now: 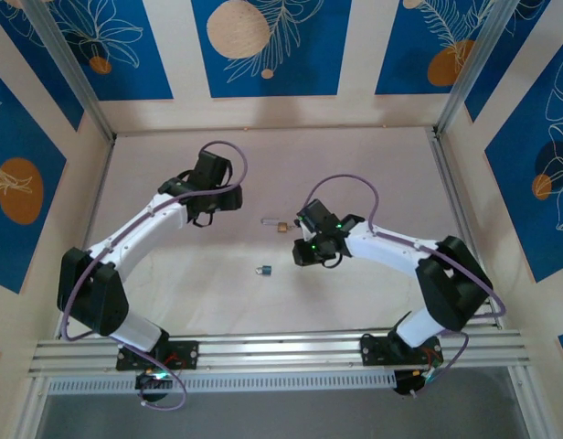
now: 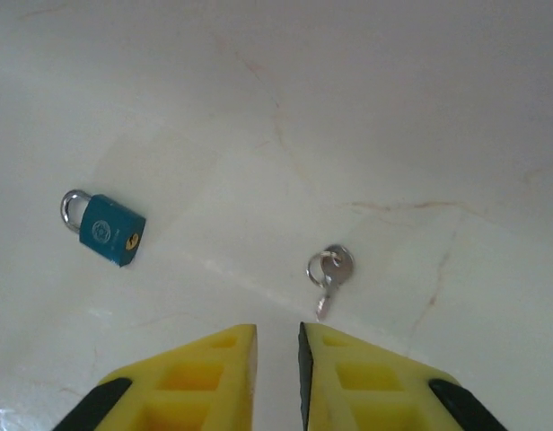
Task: Unlock with the key
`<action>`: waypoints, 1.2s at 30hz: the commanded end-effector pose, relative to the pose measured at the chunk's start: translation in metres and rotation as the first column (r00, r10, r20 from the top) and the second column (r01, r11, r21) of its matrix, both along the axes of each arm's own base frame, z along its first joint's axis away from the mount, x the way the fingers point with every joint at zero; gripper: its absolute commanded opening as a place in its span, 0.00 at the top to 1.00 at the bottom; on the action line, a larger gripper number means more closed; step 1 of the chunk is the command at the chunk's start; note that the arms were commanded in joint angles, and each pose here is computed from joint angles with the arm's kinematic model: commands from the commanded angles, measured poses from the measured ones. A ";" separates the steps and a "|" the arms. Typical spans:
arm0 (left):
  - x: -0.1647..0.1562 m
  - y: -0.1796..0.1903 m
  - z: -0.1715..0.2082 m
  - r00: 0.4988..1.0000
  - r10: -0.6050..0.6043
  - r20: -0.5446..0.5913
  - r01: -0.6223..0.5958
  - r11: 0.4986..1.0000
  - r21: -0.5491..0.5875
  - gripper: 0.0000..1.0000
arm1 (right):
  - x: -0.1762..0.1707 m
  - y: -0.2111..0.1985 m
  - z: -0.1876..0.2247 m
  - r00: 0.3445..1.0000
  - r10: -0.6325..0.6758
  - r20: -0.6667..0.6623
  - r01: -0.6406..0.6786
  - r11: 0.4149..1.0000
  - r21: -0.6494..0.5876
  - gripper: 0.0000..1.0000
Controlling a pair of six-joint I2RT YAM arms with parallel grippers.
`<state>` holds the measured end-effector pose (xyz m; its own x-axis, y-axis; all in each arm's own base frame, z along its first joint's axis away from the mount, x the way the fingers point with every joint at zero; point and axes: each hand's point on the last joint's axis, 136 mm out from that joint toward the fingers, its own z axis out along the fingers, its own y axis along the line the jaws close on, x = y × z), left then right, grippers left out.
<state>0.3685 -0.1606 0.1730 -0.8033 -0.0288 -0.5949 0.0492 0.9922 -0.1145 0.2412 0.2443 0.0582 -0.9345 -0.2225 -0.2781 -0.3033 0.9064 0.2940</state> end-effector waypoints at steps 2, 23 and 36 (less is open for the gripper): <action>-0.006 0.003 -0.009 0.998 -0.047 -0.035 0.047 0.999 -0.018 0.32 | -0.008 -0.006 -0.015 0.997 -0.020 -0.068 0.014 0.996 -0.084 0.75; -0.008 0.005 0.003 0.998 -0.058 0.009 0.058 0.998 -0.027 0.32 | -0.004 -0.005 -0.020 0.996 -0.010 -0.089 0.000 0.993 -0.118 0.99; -0.008 0.005 0.004 0.998 -0.058 0.016 0.059 0.998 -0.034 0.31 | -0.006 0.000 -0.032 0.991 -0.023 -0.132 0.007 0.993 -0.120 0.69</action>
<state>0.3614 -0.1592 0.1686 -0.8116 -0.0073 -0.5842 0.0957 0.9847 -0.1453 0.2366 0.2396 0.0302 -0.9590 -0.2383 -0.1533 -0.2673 0.9404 0.2104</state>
